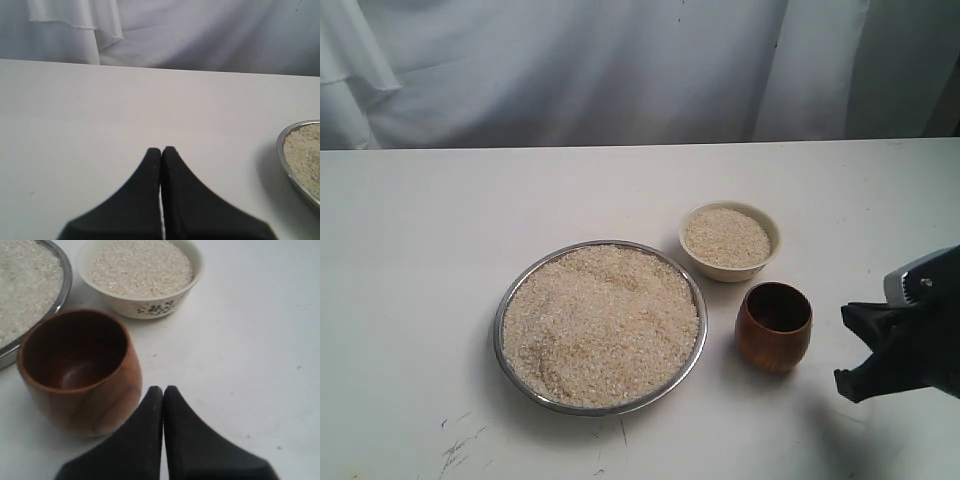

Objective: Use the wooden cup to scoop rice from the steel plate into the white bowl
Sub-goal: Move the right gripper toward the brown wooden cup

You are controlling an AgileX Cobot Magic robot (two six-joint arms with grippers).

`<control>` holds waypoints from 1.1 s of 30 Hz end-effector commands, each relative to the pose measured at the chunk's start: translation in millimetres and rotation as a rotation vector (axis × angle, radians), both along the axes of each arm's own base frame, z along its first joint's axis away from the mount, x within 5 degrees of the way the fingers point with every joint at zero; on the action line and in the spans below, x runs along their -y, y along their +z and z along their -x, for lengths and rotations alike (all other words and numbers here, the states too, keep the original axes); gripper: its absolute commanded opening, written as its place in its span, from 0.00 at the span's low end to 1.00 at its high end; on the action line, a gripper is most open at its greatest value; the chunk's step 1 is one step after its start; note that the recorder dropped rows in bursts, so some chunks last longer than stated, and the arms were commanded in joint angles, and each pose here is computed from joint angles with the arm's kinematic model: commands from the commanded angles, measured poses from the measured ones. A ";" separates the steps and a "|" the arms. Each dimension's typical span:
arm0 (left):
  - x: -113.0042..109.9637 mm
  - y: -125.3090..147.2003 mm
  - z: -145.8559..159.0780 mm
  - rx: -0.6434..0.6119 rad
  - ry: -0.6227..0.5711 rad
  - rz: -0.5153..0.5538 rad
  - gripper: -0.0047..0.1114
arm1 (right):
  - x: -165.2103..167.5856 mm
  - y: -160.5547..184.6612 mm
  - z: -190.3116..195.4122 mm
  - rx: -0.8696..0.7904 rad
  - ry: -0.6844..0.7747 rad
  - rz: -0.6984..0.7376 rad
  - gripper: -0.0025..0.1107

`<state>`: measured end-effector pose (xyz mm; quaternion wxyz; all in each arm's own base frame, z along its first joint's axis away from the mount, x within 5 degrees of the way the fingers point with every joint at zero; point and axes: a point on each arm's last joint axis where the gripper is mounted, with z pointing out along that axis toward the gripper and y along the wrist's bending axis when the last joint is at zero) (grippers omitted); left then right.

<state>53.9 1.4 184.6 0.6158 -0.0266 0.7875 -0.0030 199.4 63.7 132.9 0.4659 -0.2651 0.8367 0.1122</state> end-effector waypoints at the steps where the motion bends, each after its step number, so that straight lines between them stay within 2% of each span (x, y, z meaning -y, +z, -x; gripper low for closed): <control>1: 0.1 -0.2 -0.1 0.012 -0.002 -0.001 0.04 | -1.4 -7.5 14.0 -0.010 0.080 0.041 0.02; 14: 0.1 -0.2 -0.1 0.012 -0.002 -0.001 0.04 | -1.2 -7.6 16.0 0.008 0.086 0.043 0.02; 20: 0.1 -0.2 -0.1 0.012 -0.002 -0.001 0.04 | -2.0 -6.7 15.8 -0.055 0.006 -0.076 0.02; 23: 0.1 -0.2 -0.1 0.012 -0.002 -0.001 0.04 | -6.1 -6.3 18.5 -0.062 0.061 -0.091 0.03; 24: 0.1 -0.2 -0.1 0.012 -0.002 -0.001 0.04 | -6.7 -6.2 18.9 -0.063 0.068 -0.093 0.06; 26: 0.1 -0.2 -0.1 0.012 -0.002 -0.001 0.04 | -7.3 -6.4 19.6 -0.071 0.074 -0.098 0.18; 28: 0.1 -0.2 -0.1 0.012 -0.002 -0.001 0.04 | -7.7 -6.5 20.0 -0.077 0.075 -0.104 0.37; 29: 0.1 -0.2 -0.1 0.012 -0.002 -0.001 0.04 | -7.9 -6.1 19.9 -0.074 0.077 -0.108 0.51; 31: 0.1 -0.2 -0.1 0.012 -0.002 -0.001 0.04 | -7.9 -4.8 18.8 -0.064 0.065 -0.123 0.63; 33: 0.1 -0.2 -0.1 0.012 -0.002 -0.001 0.04 | -7.2 -4.4 17.9 -0.062 0.048 -0.131 0.70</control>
